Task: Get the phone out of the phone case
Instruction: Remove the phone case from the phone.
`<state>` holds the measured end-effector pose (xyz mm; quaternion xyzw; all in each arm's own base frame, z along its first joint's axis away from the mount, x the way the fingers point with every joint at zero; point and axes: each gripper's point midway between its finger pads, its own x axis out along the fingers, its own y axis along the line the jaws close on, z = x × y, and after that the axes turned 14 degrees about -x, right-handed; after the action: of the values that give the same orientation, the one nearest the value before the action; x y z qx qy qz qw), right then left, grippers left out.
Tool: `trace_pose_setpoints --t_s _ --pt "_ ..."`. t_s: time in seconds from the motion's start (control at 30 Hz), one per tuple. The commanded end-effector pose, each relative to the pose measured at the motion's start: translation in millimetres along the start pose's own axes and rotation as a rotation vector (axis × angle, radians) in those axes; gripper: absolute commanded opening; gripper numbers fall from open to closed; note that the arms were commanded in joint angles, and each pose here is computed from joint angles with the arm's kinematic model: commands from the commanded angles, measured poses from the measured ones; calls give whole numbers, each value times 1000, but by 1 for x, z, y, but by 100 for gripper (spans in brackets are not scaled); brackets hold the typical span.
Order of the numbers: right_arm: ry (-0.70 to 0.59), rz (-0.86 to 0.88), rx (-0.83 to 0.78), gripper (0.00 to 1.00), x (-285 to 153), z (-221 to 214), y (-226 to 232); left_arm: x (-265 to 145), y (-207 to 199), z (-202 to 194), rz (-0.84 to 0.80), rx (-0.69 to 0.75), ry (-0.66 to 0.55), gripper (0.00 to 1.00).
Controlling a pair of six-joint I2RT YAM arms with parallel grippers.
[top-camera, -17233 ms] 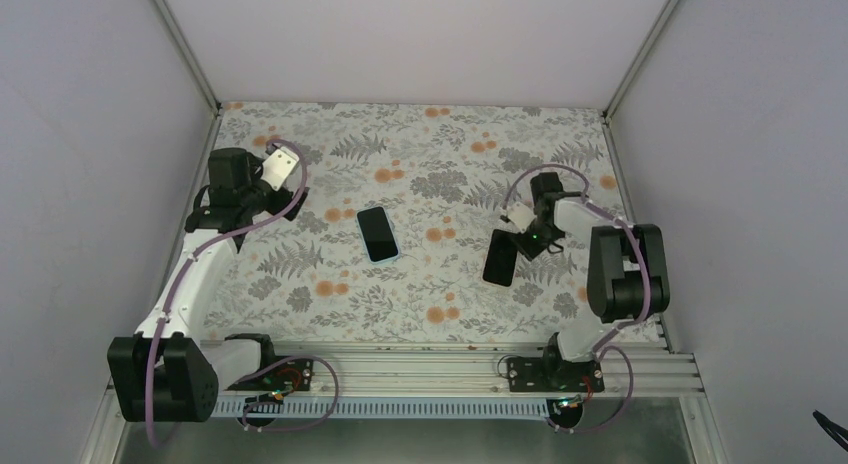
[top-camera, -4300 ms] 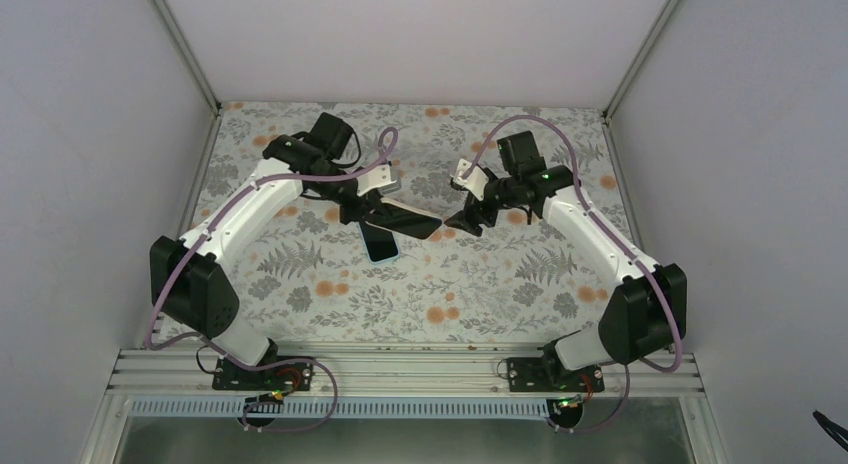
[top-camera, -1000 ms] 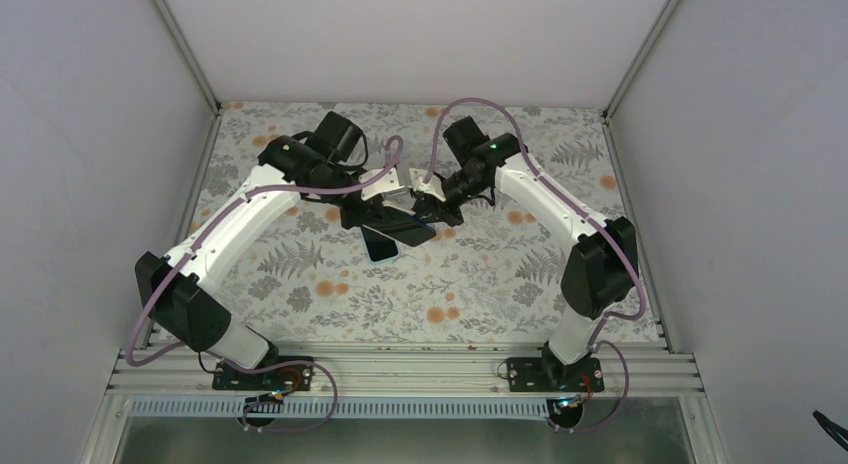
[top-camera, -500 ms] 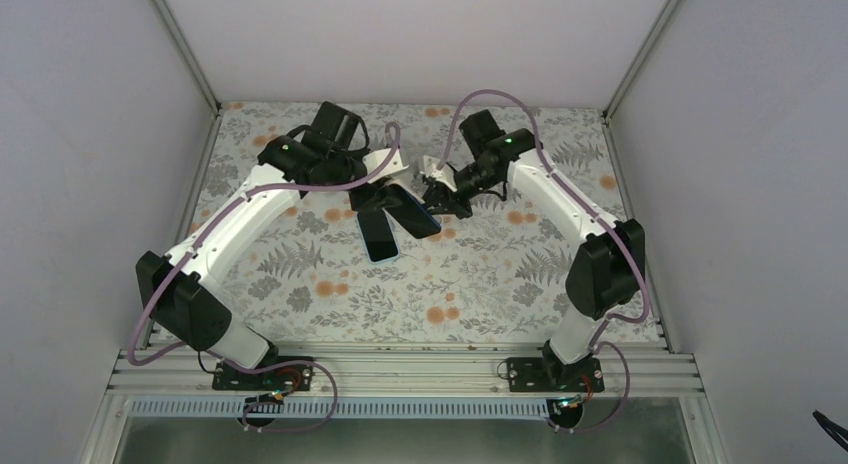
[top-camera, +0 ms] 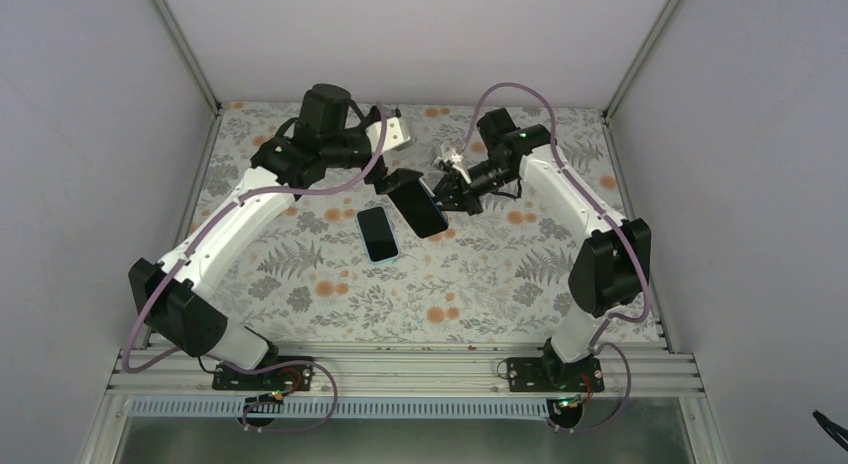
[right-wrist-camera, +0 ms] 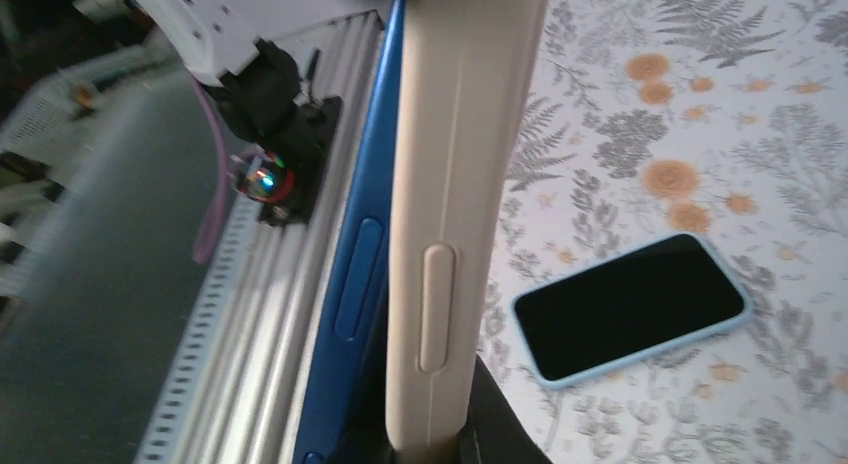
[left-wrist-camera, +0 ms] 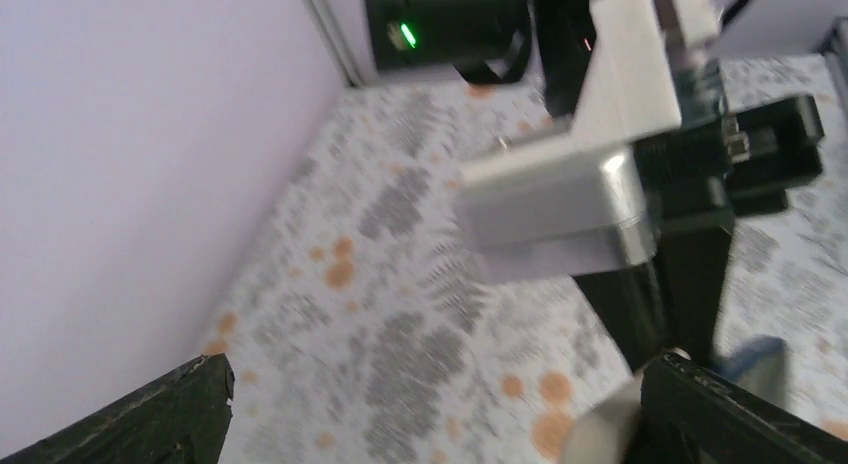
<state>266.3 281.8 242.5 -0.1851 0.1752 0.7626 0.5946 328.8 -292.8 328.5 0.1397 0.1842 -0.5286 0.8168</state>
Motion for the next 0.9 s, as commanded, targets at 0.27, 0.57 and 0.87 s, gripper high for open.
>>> trace_pose_setpoints --t_s 0.27,0.57,0.87 --pt "-236 -170 280 3 -57 30 -66 -51 43 66 363 208 -206 100" --pt "-279 -628 369 3 -128 56 -150 -15 26 55 459 314 -171 100" --pt "-339 -812 378 3 -159 72 -173 12 35 59 581 308 -252 100"
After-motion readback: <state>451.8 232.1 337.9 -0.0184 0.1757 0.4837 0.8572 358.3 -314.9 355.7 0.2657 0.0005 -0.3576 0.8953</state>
